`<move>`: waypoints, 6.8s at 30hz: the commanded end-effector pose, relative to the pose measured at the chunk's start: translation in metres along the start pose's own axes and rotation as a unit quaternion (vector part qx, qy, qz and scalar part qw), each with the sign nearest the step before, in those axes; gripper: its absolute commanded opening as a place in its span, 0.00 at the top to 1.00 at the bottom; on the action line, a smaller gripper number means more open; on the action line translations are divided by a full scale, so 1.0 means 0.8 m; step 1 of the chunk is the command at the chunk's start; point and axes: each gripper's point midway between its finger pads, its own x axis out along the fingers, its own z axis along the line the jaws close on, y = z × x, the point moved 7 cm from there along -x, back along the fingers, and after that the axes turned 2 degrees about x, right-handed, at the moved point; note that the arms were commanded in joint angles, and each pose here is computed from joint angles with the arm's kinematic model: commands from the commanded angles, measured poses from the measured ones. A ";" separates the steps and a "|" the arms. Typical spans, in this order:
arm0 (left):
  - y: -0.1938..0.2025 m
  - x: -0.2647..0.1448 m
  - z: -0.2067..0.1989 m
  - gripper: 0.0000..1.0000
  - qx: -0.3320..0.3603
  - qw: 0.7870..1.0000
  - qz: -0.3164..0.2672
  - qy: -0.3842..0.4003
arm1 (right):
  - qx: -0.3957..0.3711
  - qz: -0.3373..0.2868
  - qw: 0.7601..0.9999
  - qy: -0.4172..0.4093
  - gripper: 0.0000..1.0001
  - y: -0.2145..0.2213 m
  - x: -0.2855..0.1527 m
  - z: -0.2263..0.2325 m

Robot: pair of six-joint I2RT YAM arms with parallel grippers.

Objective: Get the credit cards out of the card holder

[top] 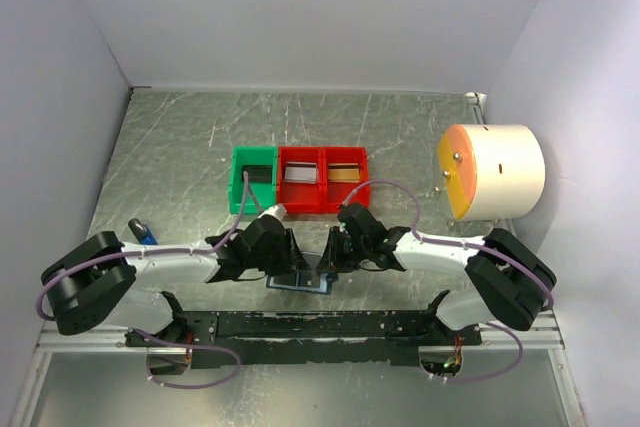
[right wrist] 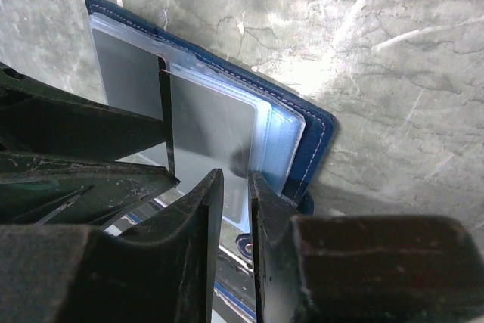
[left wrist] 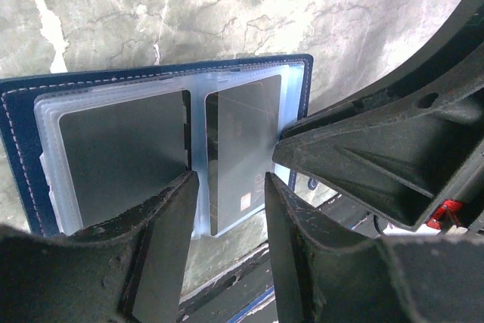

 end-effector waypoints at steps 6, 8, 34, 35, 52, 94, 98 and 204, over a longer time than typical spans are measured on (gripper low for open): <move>0.005 0.000 0.006 0.46 -0.007 1.000 0.006 0.002 | 0.009 0.021 0.994 0.104 0.79 0.024 0.009 -0.059; 0.008 0.005 0.007 0.47 -0.007 1.000 0.017 0.004 | 0.010 0.022 0.994 0.103 0.79 0.025 0.009 -0.060; 0.010 -0.014 0.008 0.84 -0.064 0.995 -0.028 0.066 | 0.014 0.025 0.994 0.109 0.80 0.027 0.012 -0.064; 0.010 -0.015 0.009 0.86 -0.066 0.995 -0.030 0.065 | 0.014 0.024 0.994 0.110 0.80 0.026 0.012 -0.064; 0.006 -0.033 0.015 0.91 -0.058 0.997 -0.045 0.038 | 0.008 0.023 0.993 0.115 0.80 0.021 0.011 -0.059; 0.005 -0.012 -0.008 0.76 -0.078 0.987 -0.039 0.132 | 0.023 0.064 0.997 0.026 0.76 0.029 0.029 -0.036; 0.005 -0.012 -0.004 0.81 -0.081 0.990 -0.039 0.113 | 0.022 0.060 0.997 0.033 0.76 0.027 0.028 -0.037; -0.129 -0.229 0.009 0.93 0.042 0.921 -0.202 0.329 | -0.128 -0.051 0.860 -0.492 0.94 -0.112 -0.063 0.227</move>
